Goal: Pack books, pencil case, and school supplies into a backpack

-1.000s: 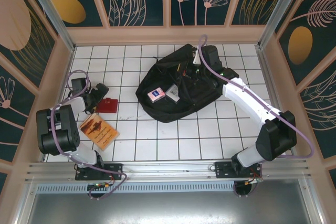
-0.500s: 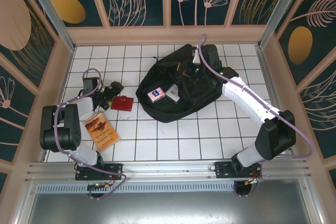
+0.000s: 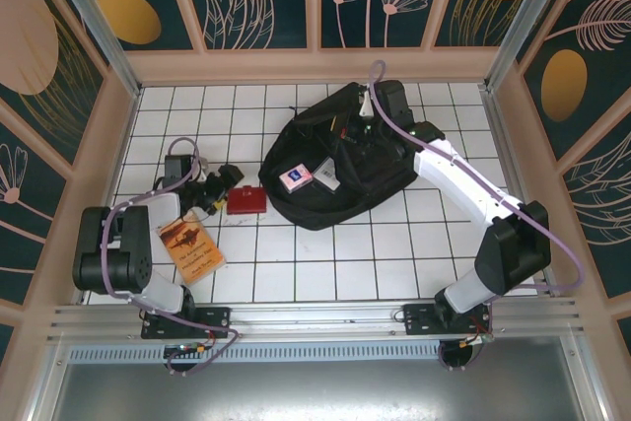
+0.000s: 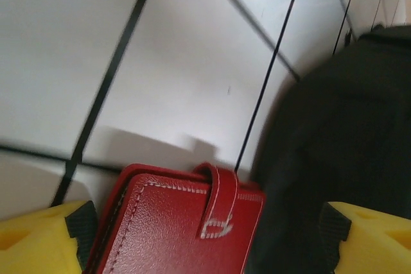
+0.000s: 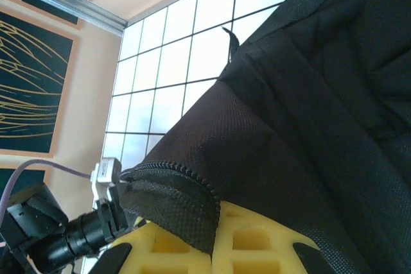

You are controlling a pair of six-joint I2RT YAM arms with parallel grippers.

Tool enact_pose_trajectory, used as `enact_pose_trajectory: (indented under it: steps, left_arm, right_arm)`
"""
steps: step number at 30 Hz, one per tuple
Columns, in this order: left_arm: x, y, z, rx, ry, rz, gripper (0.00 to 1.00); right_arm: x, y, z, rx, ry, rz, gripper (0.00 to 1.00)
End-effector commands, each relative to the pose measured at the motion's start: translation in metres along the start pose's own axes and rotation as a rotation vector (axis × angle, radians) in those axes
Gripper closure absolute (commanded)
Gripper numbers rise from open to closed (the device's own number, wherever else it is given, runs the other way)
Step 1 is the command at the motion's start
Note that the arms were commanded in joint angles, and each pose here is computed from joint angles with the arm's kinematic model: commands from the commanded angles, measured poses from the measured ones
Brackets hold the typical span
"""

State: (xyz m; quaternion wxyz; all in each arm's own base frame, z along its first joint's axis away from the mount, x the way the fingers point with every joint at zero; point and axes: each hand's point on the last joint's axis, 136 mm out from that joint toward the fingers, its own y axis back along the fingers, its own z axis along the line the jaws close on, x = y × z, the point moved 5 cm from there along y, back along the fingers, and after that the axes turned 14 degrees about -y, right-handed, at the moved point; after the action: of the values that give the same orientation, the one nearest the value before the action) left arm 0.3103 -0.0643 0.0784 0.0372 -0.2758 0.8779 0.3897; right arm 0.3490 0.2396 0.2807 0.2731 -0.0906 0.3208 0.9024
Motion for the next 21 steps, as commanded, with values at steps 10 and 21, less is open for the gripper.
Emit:
enact_pose_trajectory:
  steps: [10, 21]
  left_arm:
    - [0.032, 0.023, -0.025, 0.152, 0.055, 0.067, 0.34]
    - [0.024, 0.042, -0.045, 0.221, 0.059, -0.019, 0.38]
  right_arm:
    - [0.0, -0.007, 0.014, -0.024, -0.005, 0.006, 1.0]
    - [0.013, -0.008, 0.019, -0.024, 0.008, 0.019, 1.0]
